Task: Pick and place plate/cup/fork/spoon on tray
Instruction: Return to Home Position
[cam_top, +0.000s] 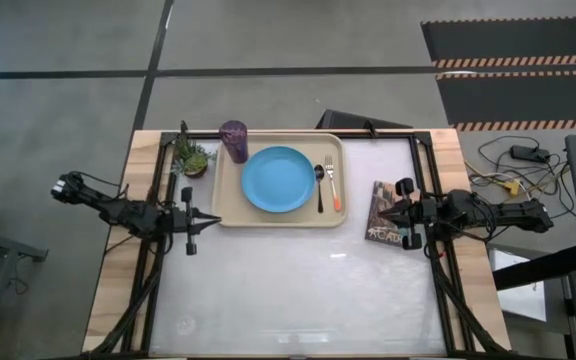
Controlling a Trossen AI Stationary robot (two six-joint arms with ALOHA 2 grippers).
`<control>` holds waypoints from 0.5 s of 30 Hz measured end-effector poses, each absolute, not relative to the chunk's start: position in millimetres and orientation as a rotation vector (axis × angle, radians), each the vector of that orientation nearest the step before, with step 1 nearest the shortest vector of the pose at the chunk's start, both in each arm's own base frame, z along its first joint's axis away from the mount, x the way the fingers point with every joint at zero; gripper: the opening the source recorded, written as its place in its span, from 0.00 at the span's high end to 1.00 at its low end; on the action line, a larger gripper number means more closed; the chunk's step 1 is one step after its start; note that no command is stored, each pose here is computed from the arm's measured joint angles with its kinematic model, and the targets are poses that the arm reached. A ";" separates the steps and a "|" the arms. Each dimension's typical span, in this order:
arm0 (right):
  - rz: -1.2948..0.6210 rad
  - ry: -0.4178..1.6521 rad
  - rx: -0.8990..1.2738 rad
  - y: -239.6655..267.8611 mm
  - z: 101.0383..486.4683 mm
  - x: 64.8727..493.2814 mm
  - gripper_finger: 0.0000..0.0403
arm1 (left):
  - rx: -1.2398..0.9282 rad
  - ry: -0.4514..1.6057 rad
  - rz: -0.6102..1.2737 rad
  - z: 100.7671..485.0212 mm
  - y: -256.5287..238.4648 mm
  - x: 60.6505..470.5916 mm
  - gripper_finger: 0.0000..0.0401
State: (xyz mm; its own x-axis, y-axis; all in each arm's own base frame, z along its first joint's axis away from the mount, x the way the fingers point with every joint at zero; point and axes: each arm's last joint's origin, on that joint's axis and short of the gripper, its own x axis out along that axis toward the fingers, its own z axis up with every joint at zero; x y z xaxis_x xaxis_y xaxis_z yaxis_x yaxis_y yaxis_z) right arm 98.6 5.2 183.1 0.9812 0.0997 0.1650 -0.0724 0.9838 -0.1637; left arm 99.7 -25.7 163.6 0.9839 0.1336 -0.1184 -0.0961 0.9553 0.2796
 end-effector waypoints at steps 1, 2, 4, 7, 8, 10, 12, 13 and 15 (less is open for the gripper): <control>0.087 -0.174 -0.158 5.2 183.2 98.6 0.98 | 0.278 0.139 0.117 163.4 -25.7 99.8 1.00; 0.087 -0.173 -0.158 5.2 183.1 98.6 0.98 | 0.278 0.140 0.117 163.3 -25.8 99.9 1.00; 0.087 -0.174 -0.158 5.2 183.1 98.6 0.98 | 0.281 0.145 0.116 162.8 -25.9 100.2 1.00; 0.087 -0.174 -0.158 5.2 183.1 98.6 0.98 | 0.283 0.149 0.116 162.5 -26.0 100.5 1.00; 0.087 -0.174 -0.158 5.2 183.1 98.6 0.98 | 0.284 0.151 0.115 162.3 -26.0 100.6 1.00; 0.087 -0.174 -0.158 5.1 183.1 98.6 0.98 | 0.285 0.154 0.115 162.0 -26.1 100.7 1.00; 0.087 -0.174 -0.159 5.1 183.1 98.6 0.98 | 0.286 0.157 0.115 161.8 -26.2 100.9 1.00; 0.087 -0.174 -0.159 5.2 183.1 98.6 0.98 | 0.287 0.159 0.115 161.6 -26.2 101.0 1.00; 0.087 -0.174 -0.159 5.2 183.1 98.6 0.98 | 0.288 0.161 0.114 161.4 -26.3 101.2 1.00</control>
State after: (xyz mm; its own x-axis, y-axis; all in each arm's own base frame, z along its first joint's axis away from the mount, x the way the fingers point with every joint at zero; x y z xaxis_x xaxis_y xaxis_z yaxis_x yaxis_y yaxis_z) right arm 98.6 5.2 183.1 0.9812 0.0997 0.1651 -0.0723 0.9837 -0.1645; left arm 101.2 -26.3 161.4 0.9807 0.1349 -0.1413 -0.0890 0.9524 0.2916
